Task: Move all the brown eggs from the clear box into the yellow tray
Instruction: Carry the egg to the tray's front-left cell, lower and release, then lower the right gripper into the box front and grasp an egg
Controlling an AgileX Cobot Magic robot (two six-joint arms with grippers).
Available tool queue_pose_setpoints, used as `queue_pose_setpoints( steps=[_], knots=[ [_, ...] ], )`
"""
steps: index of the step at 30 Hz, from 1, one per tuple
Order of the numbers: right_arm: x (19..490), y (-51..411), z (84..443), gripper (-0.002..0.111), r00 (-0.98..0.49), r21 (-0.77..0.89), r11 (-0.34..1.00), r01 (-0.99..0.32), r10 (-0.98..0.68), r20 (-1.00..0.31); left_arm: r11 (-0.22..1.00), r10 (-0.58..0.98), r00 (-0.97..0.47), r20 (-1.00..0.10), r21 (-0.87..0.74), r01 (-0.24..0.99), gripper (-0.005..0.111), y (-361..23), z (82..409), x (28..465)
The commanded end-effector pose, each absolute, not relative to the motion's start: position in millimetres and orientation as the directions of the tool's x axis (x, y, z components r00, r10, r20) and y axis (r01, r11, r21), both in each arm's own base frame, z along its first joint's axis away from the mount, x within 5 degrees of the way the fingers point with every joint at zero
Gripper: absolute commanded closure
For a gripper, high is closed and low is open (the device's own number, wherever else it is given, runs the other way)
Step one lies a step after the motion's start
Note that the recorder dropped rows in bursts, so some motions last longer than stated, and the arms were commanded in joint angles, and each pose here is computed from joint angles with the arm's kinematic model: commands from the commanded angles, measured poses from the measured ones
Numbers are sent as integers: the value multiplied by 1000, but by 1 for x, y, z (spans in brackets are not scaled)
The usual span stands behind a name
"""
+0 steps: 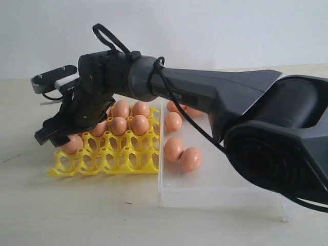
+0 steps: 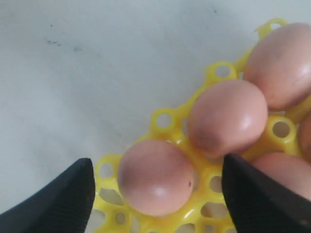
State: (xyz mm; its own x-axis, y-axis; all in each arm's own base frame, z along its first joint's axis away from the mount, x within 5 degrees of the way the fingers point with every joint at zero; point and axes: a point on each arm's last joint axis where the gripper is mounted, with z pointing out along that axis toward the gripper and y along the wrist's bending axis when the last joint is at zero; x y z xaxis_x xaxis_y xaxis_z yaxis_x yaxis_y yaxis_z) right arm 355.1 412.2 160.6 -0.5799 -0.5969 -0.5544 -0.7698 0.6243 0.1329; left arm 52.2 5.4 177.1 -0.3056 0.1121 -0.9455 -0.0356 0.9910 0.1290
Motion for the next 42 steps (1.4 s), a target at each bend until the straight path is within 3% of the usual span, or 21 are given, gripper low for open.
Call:
queue_pose_setpoints(
  steps=[1, 4, 5, 6, 9, 12, 15, 21, 23, 29, 32, 42],
  knots=[
    [351, 406, 226, 53, -535, 129, 624, -771, -525, -662, 992, 107, -293, -950, 122, -32, 107, 5, 179, 52],
    [346, 394, 276, 85, -472, 91, 611, -787, -500, -727, 992, 107, -293, -950, 122, -32, 107, 5, 179, 52],
    [344, 388, 291, 102, -439, 65, 597, -799, -507, -742, 992, 107, -293, -950, 122, -32, 107, 5, 179, 52],
    [341, 383, 305, 108, -414, 47, 588, -808, -509, -755, 992, 107, -293, -950, 122, -32, 107, 5, 179, 52],
    [337, 364, 332, 108, -398, 20, 582, -813, -529, -749, 992, 107, -293, -950, 122, -32, 107, 5, 179, 52],
    [341, 341, 335, 108, -450, 12, 599, -801, -587, -673, 992, 107, -293, -950, 122, -32, 107, 5, 179, 52],
    [352, 317, 323, 98, -534, 10, 646, -763, -622, -573, 992, 107, -293, -950, 122, -32, 107, 5, 179, 52],
    [379, 262, 276, 56, -705, 54, 767, -640, -558, -437, 992, 107, -293, -950, 122, -32, 107, 5, 179, 52],
    [388, 244, 262, 47, -744, 64, 804, -591, -514, -426, 992, 107, -293, -950, 122, -32, 107, 5, 179, 52],
    [419, 206, 237, 47, -833, 177, 908, -379, -252, -493, 992, 107, -293, -950, 122, -32, 107, 5, 179, 52],
    [428, 196, 225, 50, -874, 252, 928, -275, -133, -467, 992, 107, -293, -950, 122, -32, 107, 5, 179, 52],
    [407, 191, 187, 54, -963, 233, 937, -261, -237, -127, 992, 107, -293, -950, 122, -32, 107, 5, 179, 52]
  ],
)
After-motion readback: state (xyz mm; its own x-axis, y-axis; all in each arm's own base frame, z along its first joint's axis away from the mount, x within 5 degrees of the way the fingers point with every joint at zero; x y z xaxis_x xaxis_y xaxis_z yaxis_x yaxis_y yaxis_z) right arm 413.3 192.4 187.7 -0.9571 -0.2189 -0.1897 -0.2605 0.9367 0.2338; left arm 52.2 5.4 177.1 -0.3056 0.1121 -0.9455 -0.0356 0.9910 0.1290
